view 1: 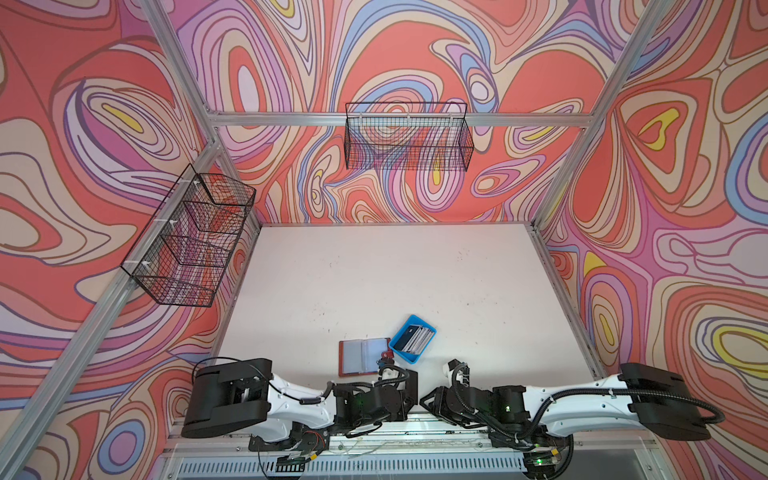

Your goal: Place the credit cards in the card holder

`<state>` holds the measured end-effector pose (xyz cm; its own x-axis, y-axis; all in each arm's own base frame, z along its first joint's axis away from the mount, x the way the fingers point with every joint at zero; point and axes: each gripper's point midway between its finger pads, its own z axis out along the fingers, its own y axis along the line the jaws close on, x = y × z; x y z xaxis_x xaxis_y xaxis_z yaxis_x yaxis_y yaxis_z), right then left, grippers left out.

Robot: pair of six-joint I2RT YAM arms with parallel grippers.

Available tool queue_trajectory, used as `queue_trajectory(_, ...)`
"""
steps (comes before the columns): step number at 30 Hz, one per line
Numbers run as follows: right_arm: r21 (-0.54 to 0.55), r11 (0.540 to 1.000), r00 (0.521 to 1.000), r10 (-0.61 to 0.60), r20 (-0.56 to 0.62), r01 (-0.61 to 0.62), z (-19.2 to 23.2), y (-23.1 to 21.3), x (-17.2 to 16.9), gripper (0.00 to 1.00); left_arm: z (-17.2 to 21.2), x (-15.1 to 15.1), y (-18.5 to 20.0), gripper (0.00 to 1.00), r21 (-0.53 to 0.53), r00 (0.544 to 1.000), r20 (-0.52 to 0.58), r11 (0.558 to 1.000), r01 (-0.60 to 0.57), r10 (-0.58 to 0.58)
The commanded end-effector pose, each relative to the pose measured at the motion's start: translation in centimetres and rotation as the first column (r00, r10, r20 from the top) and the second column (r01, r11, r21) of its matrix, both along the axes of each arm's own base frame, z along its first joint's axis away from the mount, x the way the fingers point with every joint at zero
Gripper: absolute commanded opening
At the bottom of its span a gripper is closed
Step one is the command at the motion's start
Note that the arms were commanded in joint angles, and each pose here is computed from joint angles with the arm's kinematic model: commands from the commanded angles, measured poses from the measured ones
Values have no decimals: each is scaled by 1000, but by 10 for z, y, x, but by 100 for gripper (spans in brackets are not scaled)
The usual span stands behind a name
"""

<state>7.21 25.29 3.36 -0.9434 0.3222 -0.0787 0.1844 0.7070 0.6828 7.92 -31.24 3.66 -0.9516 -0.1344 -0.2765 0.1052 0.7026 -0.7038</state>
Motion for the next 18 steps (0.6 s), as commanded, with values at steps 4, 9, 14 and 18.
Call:
queue_trajectory(4,-136,978,956,-119,267,159,84,-41,43,54,78,33,24,0,244,959,276,970,-12,-57)
queue_trajectory(9,-84,984,887,-105,450,159,176,-14,67,53,135,52,27,0,341,866,470,940,3,-173)
queue_trajectory(14,-5,981,821,-158,549,192,219,0,83,57,166,72,35,0,436,780,589,896,-87,-211)
queue_trajectory(18,70,971,745,-221,629,229,252,-6,94,57,175,75,27,0,433,725,640,899,-65,-256)
